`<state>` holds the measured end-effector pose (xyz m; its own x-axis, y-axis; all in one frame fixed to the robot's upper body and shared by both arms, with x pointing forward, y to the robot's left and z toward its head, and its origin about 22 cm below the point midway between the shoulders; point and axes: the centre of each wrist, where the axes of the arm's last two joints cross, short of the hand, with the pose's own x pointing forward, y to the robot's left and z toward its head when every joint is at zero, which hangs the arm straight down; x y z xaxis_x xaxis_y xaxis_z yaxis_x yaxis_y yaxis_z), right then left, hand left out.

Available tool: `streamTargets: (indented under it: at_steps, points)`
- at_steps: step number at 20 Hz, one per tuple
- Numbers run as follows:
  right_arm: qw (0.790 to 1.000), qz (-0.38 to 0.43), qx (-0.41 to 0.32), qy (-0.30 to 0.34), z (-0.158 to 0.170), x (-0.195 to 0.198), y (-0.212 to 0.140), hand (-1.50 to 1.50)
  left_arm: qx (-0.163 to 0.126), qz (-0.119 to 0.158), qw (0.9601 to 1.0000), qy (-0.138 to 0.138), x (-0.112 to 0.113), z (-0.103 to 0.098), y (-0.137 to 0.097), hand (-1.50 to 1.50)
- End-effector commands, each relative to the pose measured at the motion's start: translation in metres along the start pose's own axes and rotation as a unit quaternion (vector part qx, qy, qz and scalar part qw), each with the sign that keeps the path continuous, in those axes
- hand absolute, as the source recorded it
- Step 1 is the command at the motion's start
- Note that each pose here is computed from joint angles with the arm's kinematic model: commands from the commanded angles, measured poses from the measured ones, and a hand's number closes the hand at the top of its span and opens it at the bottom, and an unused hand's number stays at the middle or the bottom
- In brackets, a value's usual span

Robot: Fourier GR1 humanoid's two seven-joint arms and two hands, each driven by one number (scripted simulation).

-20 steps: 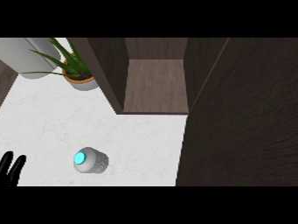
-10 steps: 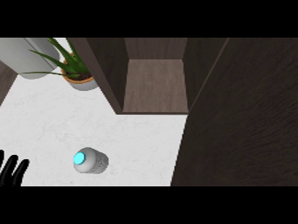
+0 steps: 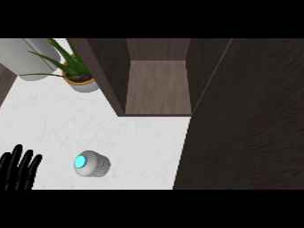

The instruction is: Pick up the bottled water, place it into the cabinet and close the cabinet

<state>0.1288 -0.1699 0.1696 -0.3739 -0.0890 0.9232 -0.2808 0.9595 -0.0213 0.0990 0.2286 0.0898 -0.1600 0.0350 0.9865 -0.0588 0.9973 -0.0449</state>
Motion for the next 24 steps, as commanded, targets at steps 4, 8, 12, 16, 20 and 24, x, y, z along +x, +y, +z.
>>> streamTargets:
  at_steps: [4,8,12,16,20,24]
  points:
    - [1.000,0.020,-0.016,-0.015,0.011,0.021,0.004,-1.50,0.017,0.000,0.9996,0.022,-0.044,-0.014,0.010,-1.50]
    - [0.999,0.028,-0.016,-0.015,-0.002,0.023,-0.007,-1.50,0.025,-0.007,0.9984,0.049,-0.063,-0.015,0.024,-1.50]
    - [1.000,0.019,-0.016,-0.015,0.013,0.028,0.003,-1.50,0.024,-0.017,0.9967,0.076,-0.095,-0.018,0.040,-1.50]
    - [1.000,0.024,-0.013,-0.013,0.011,0.024,0.006,-1.50,0.026,-0.001,0.9951,0.095,-0.124,-0.026,0.035,-1.50]
    - [0.999,0.025,-0.019,-0.016,0.021,0.036,0.001,-1.50,0.028,0.004,0.9938,0.107,-0.147,-0.002,0.050,-1.50]
    - [1.000,0.018,-0.011,-0.017,0.020,0.028,0.008,-1.50,0.023,0.017,0.9934,0.112,-0.186,-0.002,0.041,-1.50]
